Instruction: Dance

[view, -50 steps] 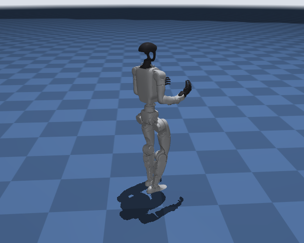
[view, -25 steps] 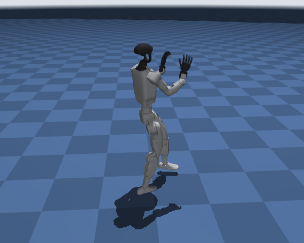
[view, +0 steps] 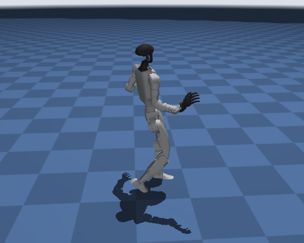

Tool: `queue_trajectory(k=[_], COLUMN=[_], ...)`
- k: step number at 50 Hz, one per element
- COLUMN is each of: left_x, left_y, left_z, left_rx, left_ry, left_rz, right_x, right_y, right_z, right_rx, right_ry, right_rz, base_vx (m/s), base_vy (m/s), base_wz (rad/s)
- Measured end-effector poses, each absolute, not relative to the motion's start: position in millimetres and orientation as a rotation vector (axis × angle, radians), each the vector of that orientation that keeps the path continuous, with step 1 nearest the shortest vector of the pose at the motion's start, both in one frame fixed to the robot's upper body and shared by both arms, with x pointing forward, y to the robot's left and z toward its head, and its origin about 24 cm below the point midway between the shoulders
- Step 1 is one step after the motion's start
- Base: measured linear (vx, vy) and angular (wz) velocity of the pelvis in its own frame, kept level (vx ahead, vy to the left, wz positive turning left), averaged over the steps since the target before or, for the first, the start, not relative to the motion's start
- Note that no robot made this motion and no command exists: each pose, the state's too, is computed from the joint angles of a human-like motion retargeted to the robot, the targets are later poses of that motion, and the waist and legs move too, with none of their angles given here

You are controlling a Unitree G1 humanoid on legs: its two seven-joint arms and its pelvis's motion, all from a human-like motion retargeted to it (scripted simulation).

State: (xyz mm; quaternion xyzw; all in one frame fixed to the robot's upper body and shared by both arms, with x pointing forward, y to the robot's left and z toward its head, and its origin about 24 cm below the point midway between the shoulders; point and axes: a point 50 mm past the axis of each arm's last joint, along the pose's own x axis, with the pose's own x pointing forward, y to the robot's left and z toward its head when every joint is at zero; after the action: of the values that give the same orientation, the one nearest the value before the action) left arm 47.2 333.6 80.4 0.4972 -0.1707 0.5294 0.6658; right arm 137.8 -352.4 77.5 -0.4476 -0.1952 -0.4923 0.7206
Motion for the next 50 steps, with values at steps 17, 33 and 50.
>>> queue_trajectory(k=[17,33,50], left_x=[171,301,134], left_y=[159,123,305], left_z=[17,171,189], left_rx=[0.305,0.48,0.877], left_ry=[-0.459,-0.951,-0.964], left_rz=[0.302,0.338,1.179], right_x=[199,286,263], right_y=[-133,-40,-240], right_z=[33,201,177], right_rx=[-0.168,-0.476,-0.472], right_ry=[-0.634,-1.251,-0.962], right_rz=[0.206,-0.037,-0.931], base_vx=[-0.09,0.1,0.47], base_vy=[-0.28,-0.07,0.05], base_wz=[0.62,-0.39,-0.63])
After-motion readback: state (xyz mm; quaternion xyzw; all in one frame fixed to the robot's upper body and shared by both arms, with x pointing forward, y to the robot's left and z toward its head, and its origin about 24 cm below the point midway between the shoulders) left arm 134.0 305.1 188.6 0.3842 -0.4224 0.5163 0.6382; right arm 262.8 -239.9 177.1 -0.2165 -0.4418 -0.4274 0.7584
